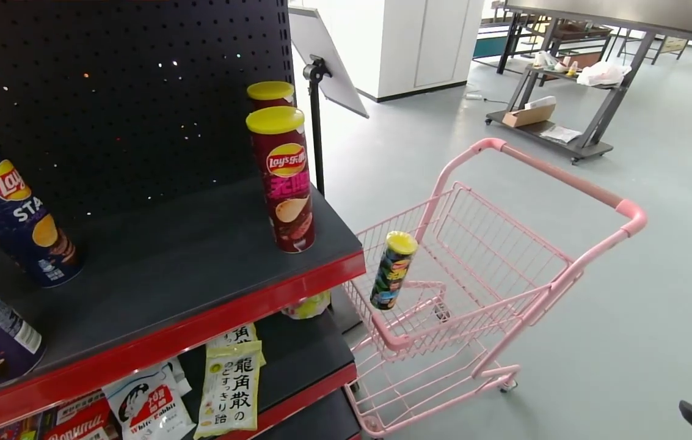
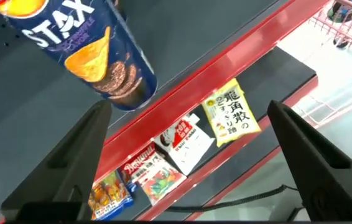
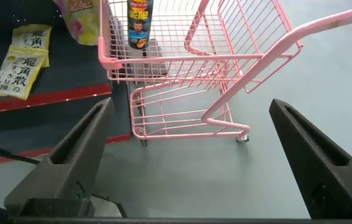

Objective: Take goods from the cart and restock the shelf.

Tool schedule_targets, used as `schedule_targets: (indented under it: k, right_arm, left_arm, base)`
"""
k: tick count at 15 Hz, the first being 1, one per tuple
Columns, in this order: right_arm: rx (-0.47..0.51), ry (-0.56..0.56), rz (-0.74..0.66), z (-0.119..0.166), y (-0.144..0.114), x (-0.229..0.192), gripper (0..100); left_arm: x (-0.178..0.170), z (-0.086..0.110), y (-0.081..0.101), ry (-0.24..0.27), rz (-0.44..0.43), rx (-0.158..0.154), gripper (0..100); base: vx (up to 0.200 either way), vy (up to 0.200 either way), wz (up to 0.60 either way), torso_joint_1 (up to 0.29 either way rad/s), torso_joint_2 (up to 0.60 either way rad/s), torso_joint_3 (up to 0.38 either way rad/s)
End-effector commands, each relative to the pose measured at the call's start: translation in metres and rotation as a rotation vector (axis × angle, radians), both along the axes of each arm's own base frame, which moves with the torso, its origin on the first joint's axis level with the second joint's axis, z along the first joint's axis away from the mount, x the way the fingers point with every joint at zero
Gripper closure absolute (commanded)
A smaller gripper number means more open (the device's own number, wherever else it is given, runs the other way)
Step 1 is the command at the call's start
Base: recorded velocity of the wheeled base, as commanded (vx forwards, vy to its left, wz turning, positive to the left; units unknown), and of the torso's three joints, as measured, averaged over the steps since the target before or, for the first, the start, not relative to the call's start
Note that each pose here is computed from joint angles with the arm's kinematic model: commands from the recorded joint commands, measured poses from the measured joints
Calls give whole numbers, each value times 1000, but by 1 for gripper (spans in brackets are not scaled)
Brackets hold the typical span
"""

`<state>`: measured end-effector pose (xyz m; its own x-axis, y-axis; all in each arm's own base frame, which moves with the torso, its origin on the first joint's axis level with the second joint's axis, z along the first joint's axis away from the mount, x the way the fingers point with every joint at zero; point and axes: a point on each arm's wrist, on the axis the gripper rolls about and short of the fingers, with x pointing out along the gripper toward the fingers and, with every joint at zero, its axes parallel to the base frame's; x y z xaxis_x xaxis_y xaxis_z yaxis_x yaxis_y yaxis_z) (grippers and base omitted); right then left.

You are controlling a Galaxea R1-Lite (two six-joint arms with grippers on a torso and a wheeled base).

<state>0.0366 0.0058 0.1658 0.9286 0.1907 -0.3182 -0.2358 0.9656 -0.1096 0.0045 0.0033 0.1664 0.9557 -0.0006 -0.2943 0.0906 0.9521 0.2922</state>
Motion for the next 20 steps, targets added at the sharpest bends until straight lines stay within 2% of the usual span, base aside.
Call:
schedule_targets:
  k: [1,8,20]
  right_arm:
    - [-3,12,-17,-2,-1,1,0]
    - [-5,25,-17,-6,-1,1,0]
    - [-20,86,-12,-14,0,6,0]
  left_arm:
    - [-1,-1,0,-3,-13,0,0]
    - [-3,-1,0,-11,-27,1,0]
    - [-5,-2,0,-17,-36,-5,0]
  base:
    - [0,0,0,-100,271,163]
    - [0,0,0,-140,403,251]
    - [0,0,0,-142,520,372]
